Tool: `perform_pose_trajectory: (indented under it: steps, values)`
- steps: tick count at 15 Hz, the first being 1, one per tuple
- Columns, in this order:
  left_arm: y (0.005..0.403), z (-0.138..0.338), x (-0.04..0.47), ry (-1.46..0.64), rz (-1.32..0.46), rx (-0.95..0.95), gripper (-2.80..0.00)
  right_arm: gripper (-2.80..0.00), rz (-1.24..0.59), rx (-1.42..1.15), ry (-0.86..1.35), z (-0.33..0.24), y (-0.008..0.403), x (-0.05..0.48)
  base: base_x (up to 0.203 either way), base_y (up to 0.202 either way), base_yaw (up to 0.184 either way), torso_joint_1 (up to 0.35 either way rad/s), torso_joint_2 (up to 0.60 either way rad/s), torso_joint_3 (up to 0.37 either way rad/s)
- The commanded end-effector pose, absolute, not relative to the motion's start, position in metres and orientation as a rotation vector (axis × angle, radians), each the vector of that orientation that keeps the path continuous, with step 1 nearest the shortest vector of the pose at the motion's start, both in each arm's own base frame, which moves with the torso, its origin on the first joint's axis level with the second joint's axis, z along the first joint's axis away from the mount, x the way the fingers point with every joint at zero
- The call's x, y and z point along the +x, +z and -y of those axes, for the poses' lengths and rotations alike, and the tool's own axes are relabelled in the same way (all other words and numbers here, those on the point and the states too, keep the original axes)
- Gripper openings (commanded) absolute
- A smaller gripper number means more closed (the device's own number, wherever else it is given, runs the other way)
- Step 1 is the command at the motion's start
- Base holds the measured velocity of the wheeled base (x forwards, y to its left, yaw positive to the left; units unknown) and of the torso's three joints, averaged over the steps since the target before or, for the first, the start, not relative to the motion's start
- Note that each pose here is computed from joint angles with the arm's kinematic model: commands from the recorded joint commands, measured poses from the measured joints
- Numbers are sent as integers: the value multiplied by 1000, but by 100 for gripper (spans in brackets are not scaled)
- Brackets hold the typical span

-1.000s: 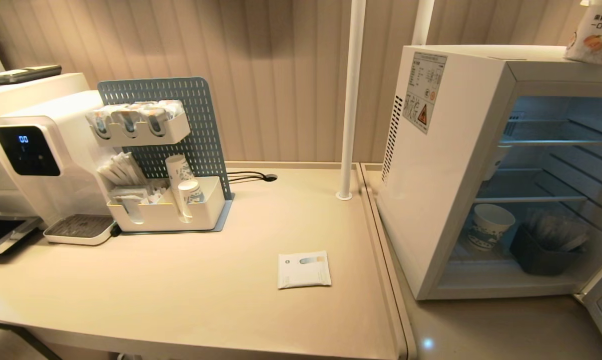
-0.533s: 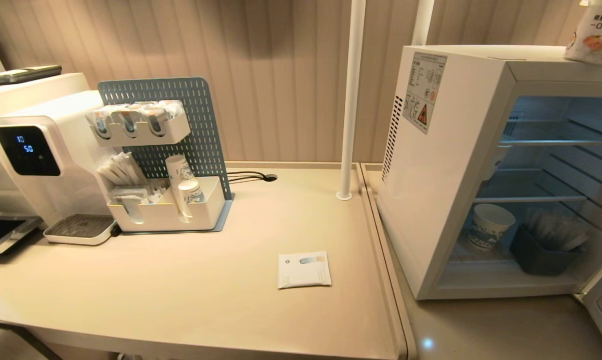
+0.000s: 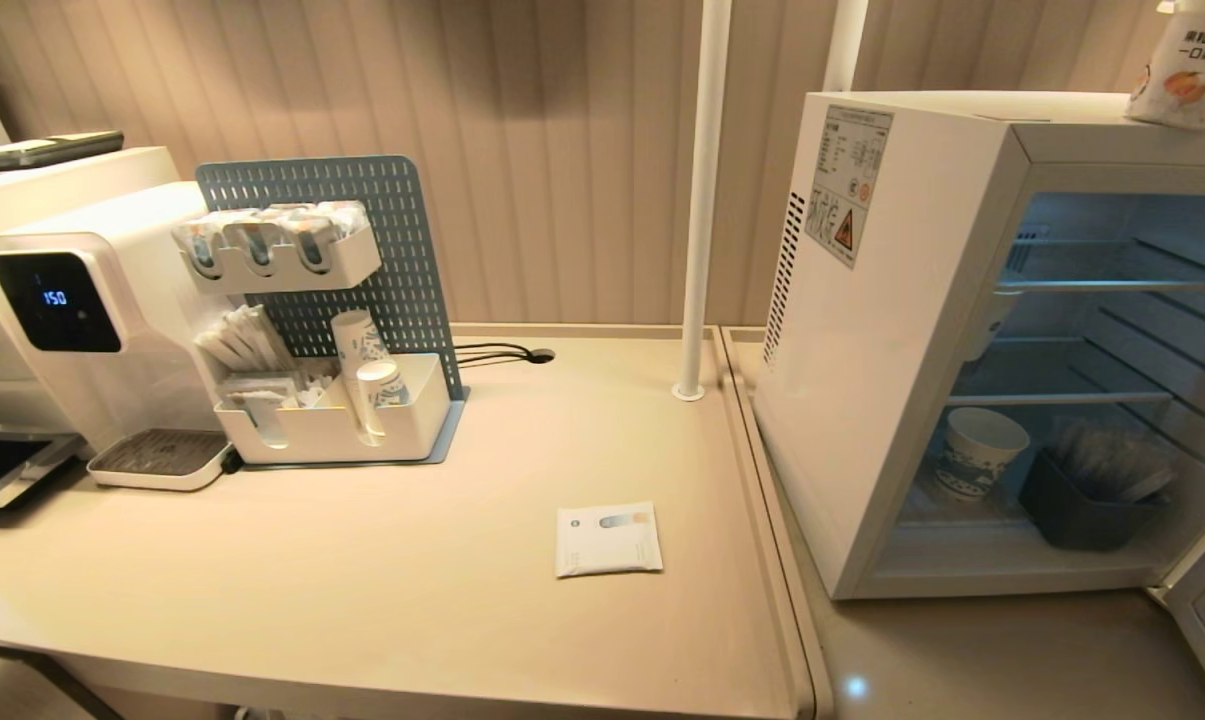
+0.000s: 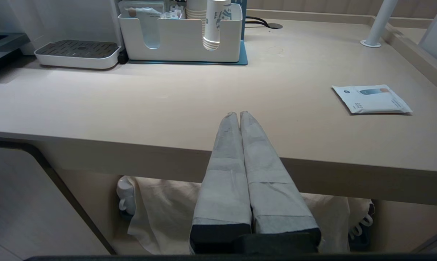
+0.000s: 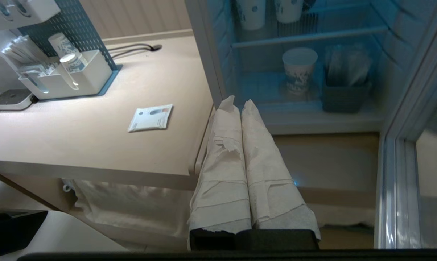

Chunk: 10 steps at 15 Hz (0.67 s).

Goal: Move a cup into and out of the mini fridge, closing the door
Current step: Close the freezer door

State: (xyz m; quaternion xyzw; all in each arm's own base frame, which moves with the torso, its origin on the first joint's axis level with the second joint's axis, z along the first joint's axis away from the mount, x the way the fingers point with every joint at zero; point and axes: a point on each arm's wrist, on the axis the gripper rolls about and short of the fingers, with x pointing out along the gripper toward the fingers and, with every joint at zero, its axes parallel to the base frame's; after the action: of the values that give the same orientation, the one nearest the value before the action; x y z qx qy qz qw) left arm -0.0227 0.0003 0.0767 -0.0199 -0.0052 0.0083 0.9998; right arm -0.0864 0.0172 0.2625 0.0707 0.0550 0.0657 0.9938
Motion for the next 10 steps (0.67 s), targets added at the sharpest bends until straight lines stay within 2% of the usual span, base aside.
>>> perform_pose_trajectory:
  steps: [1, 5, 7, 10]
  values:
    - [76, 0, -23, 18, 10, -40, -280, -280, -57, 122, 139, -22, 247, -98, 0, 0, 0, 0, 0, 0]
    - [76, 0, -23, 18, 10, -40, -280, -280, -61, 114, 312, -14, 248, -94, 0, 0, 0, 0, 0, 0]
    - [76, 0, -23, 18, 10, -41, -280, -280, -79, 94, 322, -12, 220, -92, 0, 0, 0, 0, 0, 0]
    - [76, 0, -23, 18, 8, -41, -280, -280, 1, 15, 269, -8, 166, -76, 0, 0, 0, 0, 0, 0]
